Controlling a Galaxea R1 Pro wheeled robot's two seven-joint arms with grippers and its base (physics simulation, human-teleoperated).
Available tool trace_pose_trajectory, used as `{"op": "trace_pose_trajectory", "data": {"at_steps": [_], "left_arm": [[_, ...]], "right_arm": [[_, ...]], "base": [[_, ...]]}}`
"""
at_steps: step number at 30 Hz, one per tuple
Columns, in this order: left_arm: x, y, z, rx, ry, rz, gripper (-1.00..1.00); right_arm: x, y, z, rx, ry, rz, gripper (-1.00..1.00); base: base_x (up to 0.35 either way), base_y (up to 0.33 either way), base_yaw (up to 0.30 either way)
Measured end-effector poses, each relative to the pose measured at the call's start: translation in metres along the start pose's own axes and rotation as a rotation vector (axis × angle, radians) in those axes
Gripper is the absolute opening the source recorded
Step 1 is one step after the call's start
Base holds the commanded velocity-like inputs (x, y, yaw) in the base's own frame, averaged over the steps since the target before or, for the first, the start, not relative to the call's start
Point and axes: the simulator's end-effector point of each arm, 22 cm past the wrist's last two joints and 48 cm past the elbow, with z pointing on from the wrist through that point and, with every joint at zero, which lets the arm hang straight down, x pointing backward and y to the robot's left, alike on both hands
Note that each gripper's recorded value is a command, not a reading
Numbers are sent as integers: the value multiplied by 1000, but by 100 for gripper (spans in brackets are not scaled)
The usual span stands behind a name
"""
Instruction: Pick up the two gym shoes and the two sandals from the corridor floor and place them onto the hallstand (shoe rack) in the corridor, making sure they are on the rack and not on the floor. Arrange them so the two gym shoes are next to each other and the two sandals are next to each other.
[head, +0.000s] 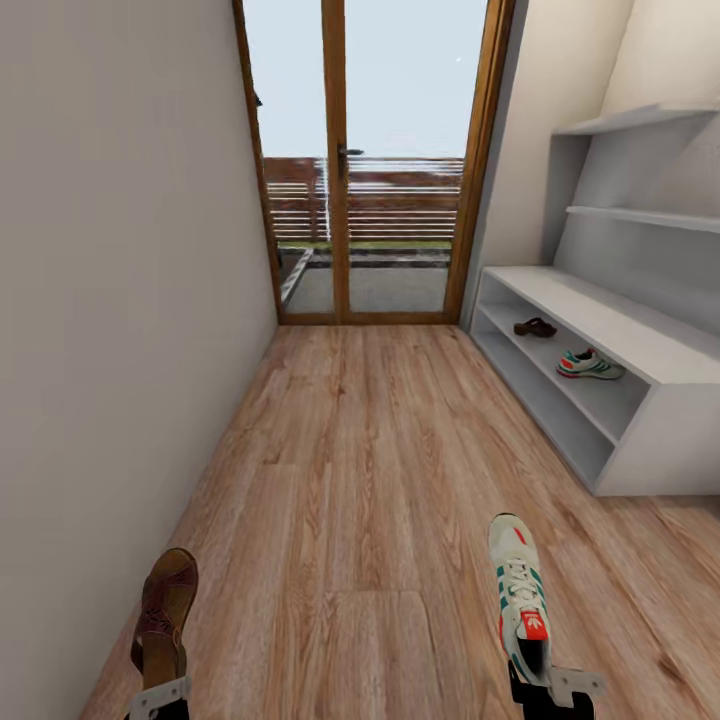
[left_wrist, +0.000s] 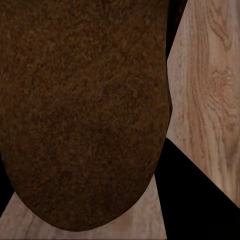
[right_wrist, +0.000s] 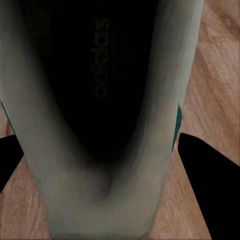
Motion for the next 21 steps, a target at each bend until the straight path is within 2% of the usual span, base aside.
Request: {"op": "trace_pose_trajectory", "data": {"at_steps": [21], "left_arm": [[0, 0, 0, 0, 0, 0, -100]], "right_arm": [[1, 0, 0, -3, 1, -5, -100]], "base": [[340, 0, -1]]}}
